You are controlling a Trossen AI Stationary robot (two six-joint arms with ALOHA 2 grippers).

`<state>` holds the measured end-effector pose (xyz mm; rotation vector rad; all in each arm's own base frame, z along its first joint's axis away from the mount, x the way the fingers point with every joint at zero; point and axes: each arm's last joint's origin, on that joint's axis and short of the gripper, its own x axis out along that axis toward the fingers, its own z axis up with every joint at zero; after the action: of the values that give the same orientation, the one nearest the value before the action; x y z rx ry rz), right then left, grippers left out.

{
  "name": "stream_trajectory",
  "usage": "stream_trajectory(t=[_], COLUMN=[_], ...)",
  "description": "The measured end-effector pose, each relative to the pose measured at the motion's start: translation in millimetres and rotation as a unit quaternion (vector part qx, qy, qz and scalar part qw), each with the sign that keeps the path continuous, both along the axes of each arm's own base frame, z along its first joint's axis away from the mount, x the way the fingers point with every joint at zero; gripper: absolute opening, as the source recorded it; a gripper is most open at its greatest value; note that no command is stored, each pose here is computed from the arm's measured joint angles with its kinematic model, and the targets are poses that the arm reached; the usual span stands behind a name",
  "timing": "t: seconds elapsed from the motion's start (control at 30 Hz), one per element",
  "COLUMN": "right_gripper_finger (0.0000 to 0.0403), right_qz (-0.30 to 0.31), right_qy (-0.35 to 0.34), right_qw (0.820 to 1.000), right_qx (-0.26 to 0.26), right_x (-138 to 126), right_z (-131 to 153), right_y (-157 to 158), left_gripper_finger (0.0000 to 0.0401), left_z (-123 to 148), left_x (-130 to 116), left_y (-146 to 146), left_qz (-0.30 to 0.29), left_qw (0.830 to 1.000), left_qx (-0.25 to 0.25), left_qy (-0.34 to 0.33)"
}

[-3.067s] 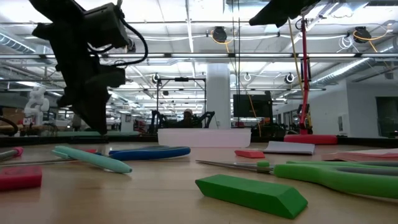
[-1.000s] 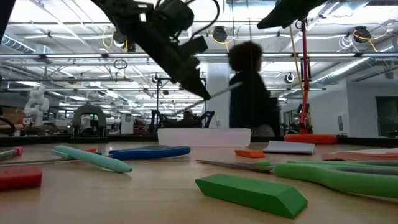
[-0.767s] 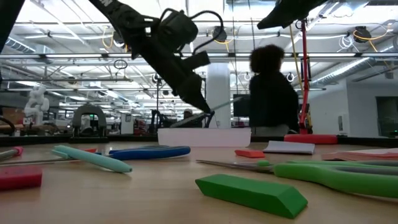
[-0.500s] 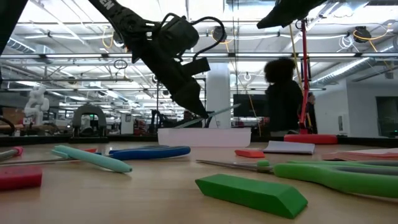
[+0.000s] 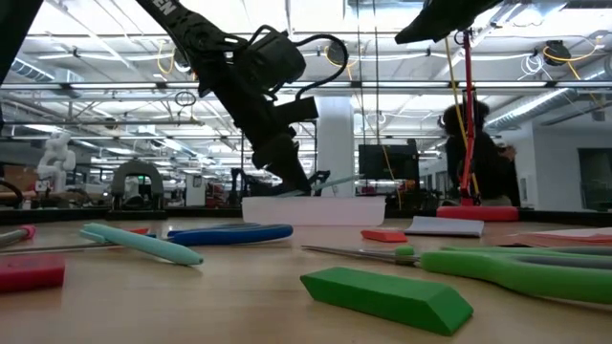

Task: Pack school essentials
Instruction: Put the blue pencil into the supply box, then put the blue pen into the supply box

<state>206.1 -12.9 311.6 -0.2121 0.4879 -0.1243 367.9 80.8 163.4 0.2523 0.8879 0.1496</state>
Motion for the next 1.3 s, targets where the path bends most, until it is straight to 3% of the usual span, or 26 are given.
stream_trajectory(t=[0.2, 0.57, 0.8, 1.03, 1.17, 1.3], right_gripper_finger=[0.0, 0.0, 0.0, 0.0, 0.0, 0.0], right_qz=[0.0, 0.0, 0.0, -0.01, -0.022, -0.033], right_qy=[-0.006, -0.006, -0.006, -0.015, -0.019, -0.013], right_qw=[1.0, 1.0, 1.0, 1.0, 0.999, 0.997], right_qx=[0.0, 0.0, 0.0, 0.02, 0.044, 0.071], right_x=[0, 1, 1, 2, 4, 8], right_z=[1, 1, 1, 1, 1, -4], right_y=[0, 0, 0, 0, 0, 1], left_gripper_finger=[0.0029, 0.0084, 0.0098, 0.0097, 0.0097, 0.0097], left_z=[0, 0, 4, 54, 92, 116], left_x=[0, 0, 0, -17, -40, -64], left_y=[0, -1, -3, -26, -45, -71], left_qz=[0.01, 0.019, 0.042, 0.066, 0.085, 0.099], left_qw=[1.0, 0.999, 0.998, 0.995, 0.993, 0.99], left_qx=[-0.01, -0.031, -0.048, -0.036, -0.026, -0.045], left_qy=[-0.005, -0.011, -0.022, -0.062, -0.084, -0.092])
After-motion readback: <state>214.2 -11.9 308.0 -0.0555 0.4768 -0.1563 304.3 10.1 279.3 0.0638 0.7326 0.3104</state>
